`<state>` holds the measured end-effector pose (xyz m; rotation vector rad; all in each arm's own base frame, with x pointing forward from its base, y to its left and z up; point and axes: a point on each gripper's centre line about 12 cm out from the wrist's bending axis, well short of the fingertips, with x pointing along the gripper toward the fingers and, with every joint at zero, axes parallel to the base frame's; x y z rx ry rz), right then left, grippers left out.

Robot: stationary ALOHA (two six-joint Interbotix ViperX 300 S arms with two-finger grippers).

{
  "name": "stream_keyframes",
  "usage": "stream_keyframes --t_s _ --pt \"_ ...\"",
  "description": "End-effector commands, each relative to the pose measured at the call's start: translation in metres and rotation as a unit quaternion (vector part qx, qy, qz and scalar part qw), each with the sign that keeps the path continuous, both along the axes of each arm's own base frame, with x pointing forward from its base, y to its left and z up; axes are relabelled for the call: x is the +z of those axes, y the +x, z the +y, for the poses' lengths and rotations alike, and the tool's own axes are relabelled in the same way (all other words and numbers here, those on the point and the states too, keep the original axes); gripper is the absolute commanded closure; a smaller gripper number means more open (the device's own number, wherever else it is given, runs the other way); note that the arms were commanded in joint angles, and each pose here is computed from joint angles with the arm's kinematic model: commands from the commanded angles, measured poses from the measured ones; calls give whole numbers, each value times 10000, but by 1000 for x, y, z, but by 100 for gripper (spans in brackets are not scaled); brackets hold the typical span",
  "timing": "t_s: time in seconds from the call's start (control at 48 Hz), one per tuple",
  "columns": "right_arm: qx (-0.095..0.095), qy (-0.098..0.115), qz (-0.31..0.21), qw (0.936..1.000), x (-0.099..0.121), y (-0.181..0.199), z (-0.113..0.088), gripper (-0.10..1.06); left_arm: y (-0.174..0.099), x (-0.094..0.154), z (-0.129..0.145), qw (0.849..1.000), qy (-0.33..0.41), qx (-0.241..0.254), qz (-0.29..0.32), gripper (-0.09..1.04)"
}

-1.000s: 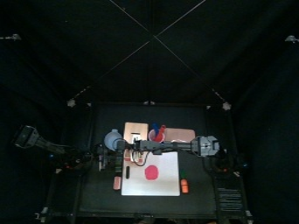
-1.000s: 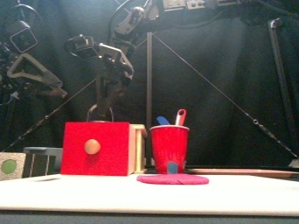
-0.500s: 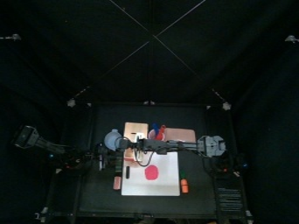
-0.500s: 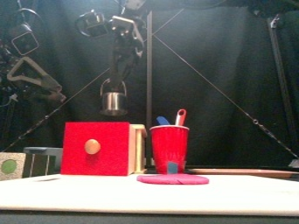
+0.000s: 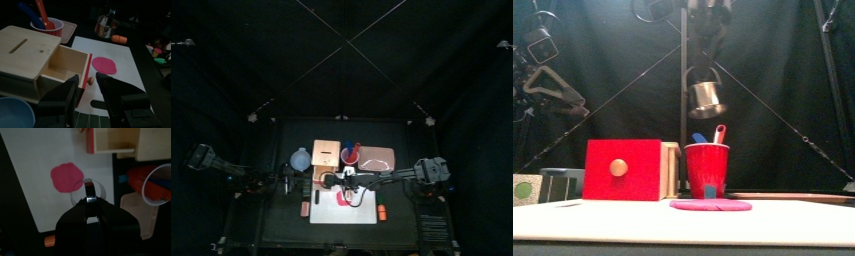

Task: Get the cutter from the drawer then cut the dough then place the extra dough in the bowl
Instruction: Place the cutter on the board

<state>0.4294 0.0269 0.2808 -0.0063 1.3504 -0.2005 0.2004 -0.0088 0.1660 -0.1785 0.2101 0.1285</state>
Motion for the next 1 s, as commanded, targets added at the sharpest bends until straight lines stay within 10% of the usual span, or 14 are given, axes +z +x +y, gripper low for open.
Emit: stream_keyframes --t_s 0.021,0.292,1.0 --pt "41 53 -290 9996 9 -28 6 46 8 11 1 9998 -7 64 -171 21" --pt "316 449 -800 9953 -35 -66 19 46 11 15 7 9995 -20 217 -238 21" --pt "503 486 -1150 9909 -109 -100 10 45 16 24 25 9971 -47 661 -375 21"
